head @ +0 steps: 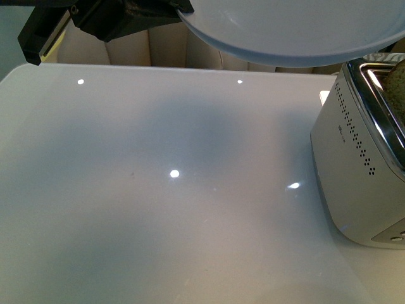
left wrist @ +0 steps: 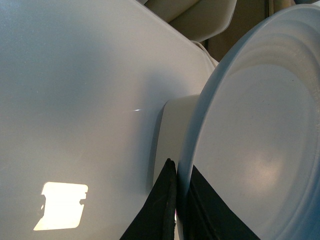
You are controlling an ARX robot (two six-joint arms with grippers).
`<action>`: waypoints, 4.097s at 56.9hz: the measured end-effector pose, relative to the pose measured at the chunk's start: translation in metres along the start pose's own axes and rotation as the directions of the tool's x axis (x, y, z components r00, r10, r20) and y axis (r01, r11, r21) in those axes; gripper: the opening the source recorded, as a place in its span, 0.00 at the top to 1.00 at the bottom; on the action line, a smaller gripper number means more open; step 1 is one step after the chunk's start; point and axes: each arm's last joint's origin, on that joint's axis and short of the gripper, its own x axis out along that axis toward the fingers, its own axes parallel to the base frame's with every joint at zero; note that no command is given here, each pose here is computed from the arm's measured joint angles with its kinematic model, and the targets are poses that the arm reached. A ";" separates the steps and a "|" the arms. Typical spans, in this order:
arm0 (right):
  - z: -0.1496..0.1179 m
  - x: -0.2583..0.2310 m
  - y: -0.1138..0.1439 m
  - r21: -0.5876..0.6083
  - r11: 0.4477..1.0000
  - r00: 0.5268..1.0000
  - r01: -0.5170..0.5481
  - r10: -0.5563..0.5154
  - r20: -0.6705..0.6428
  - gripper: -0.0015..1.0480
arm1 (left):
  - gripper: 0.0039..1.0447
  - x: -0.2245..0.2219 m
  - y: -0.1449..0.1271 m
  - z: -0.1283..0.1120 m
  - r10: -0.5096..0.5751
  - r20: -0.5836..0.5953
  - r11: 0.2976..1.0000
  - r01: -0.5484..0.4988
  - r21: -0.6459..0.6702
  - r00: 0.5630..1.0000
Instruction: Left arm holds plate, right arm toasts bread
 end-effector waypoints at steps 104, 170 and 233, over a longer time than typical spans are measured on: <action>-0.003 -0.021 0.000 0.000 1.000 1.000 0.000 0.000 -0.006 0.09 | 0.97 0.000 0.000 0.000 -0.001 0.000 1.000 0.001 -0.002 1.000; -0.003 -0.021 0.000 0.000 1.000 1.000 0.000 0.000 -0.006 0.08 | 0.97 -0.002 0.013 0.030 -0.008 0.087 0.998 0.002 0.062 0.996; -0.003 -0.021 0.000 0.000 1.000 1.000 0.000 0.000 -0.005 0.08 | 0.97 -0.020 0.283 0.041 0.334 0.038 0.940 -0.329 -0.093 0.942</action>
